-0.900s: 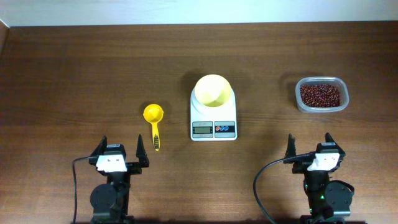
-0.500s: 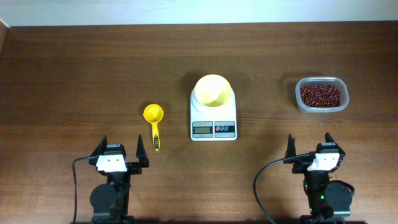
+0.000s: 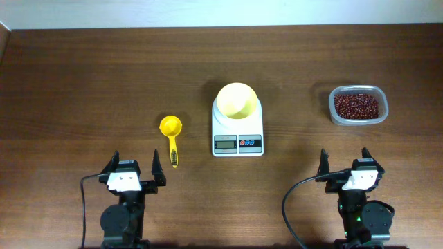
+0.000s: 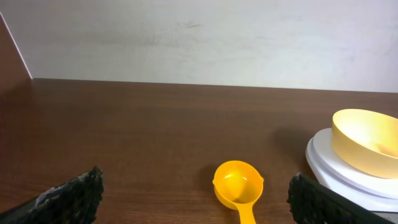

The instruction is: Scoop item into bowl and weigh 50g on scale

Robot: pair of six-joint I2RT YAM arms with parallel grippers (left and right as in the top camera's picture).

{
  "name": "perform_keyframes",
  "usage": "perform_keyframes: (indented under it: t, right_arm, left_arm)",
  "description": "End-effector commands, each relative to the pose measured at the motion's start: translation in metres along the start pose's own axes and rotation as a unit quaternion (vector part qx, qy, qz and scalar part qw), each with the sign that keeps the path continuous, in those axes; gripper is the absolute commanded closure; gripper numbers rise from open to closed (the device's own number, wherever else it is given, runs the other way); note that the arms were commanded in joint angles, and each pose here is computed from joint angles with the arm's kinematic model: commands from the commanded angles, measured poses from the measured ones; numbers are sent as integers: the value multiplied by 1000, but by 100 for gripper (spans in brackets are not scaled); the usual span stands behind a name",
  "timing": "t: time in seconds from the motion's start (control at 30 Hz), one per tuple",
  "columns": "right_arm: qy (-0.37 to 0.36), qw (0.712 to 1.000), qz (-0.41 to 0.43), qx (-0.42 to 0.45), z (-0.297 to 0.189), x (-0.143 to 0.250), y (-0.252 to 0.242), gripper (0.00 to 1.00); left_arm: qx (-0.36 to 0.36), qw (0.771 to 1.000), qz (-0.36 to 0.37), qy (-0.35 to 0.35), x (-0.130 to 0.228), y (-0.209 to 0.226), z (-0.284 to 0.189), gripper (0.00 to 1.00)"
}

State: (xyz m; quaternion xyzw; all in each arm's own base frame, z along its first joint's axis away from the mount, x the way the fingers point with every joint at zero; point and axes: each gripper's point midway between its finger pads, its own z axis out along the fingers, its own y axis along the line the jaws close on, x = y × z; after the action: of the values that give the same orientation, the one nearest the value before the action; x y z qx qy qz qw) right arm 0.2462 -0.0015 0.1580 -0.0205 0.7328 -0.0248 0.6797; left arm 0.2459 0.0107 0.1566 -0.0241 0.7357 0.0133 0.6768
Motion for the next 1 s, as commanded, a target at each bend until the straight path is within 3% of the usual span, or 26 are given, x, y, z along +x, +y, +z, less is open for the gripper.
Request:
perform_keyframes:
  t: [0.0,0.53,0.67,0.73,0.83,0.97]
  right_arm:
    - [3,1000,-2,1,0,3,-1,1]
    - [3,1000,-2,1,0,3,-1,1]
    - [3,1000,-2,1,0,3,-1,1]
    - [3,1000,-2,1,0,3,-1,1]
    - [3,1000,-2,1,0,3,-1,1]
    - [3,1000,-2,1,0,3,-1,1]
  left_arm:
    - [4,1000,1,-1,1,-1,0,1]
    - [5,1000,0,-2,0,-1,0,1]
    - [94,996,1,-11,-4,-32,-3,1]
    - [116,992,5,-44,-21,-39,-6,1]
    - [182,969,27,-163,-76,-62,-25,1]
    - [181,960,35,-211,-113,-62,-39,1]
